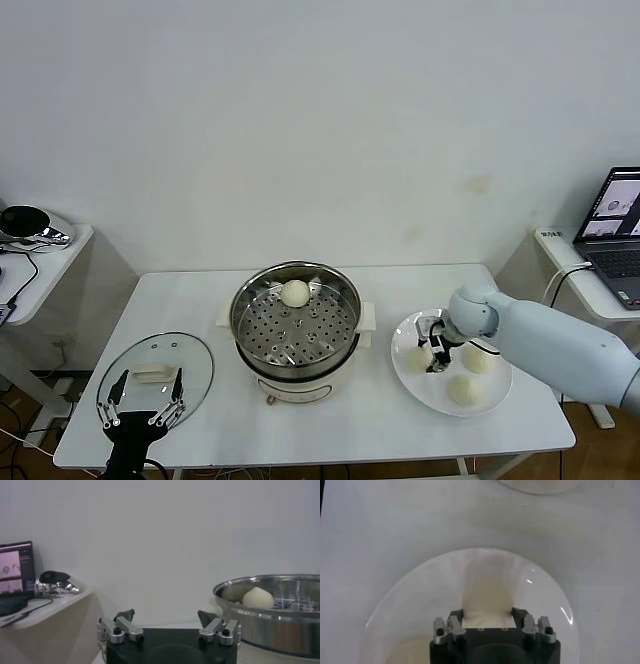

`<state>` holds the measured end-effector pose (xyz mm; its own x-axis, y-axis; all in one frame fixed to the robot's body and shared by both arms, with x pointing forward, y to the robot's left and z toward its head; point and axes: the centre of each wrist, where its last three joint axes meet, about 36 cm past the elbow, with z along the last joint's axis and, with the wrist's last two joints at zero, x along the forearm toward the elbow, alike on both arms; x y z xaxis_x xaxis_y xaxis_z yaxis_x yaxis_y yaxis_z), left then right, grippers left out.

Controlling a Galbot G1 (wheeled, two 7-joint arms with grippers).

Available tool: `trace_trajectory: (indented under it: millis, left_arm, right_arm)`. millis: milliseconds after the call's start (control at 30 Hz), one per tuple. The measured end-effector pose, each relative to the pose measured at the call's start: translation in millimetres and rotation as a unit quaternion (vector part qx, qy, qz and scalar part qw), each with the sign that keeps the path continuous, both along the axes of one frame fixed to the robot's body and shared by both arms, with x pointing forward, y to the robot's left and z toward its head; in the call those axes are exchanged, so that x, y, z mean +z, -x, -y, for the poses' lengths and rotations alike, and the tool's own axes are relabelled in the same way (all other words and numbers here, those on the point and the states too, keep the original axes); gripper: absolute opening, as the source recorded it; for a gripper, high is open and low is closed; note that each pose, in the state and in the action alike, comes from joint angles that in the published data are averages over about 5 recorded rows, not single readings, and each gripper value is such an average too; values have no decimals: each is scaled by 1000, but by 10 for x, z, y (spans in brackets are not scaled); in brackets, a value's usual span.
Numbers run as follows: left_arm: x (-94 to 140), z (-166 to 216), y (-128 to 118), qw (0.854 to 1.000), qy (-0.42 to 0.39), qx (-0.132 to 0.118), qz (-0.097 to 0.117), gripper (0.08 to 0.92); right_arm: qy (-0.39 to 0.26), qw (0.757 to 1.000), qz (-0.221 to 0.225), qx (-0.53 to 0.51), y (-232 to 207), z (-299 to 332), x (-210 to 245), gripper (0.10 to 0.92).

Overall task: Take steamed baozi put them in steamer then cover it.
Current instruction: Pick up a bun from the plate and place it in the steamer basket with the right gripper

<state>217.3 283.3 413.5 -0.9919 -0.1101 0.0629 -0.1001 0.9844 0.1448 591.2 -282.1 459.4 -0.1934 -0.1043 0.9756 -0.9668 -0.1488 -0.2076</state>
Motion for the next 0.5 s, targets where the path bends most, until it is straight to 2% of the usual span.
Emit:
trace_trajectory:
  millis: [233,500]
  left_arm:
    - [17,14,-7,1000,0,-3,2,823]
    - [38,42,-33,1000,1,-11,6,823]
  right_arm:
    - [-5,1000,10,-8,-13,81,305,510]
    - [-28,999,41,-22,-15,138,1034,514]
